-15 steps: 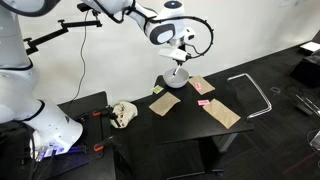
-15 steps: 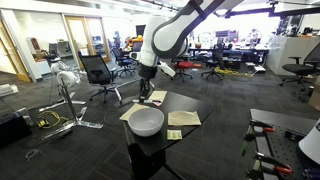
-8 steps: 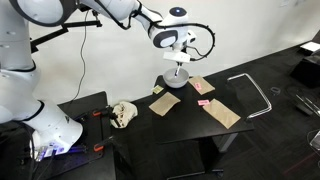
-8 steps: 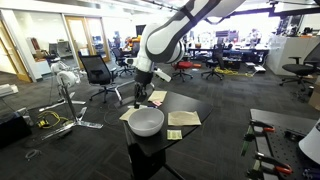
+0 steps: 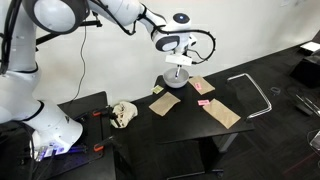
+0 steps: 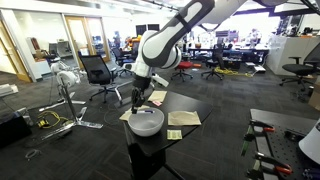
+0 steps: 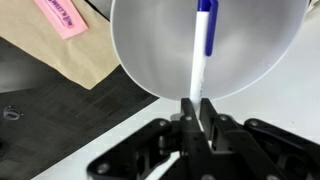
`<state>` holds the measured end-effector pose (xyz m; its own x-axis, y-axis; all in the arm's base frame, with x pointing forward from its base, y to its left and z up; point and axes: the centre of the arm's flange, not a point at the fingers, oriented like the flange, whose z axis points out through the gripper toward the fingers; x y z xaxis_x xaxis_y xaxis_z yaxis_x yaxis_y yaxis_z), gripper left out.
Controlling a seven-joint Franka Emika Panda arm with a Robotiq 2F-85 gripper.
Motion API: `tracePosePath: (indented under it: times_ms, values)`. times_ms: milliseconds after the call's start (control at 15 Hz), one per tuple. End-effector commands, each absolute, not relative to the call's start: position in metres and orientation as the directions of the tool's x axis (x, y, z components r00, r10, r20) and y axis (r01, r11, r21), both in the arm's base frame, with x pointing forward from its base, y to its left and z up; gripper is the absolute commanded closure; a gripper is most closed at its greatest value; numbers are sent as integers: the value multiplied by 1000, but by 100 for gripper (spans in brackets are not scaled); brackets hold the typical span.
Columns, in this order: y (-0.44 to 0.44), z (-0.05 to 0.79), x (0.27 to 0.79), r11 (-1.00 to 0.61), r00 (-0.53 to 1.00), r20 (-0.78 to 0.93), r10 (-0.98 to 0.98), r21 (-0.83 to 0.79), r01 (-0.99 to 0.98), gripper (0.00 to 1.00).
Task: Pick up the pen from the table and put it in the grey bowl.
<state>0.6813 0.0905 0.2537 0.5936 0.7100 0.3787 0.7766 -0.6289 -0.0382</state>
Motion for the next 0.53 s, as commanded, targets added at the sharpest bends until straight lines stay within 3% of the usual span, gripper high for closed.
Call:
tracePosePath:
  times_ms: [0,467]
  values:
    - [90,250,688,-611,576,401,712,-48,790,55]
    - [89,261,679,-620,573,409,710,-21,784,3]
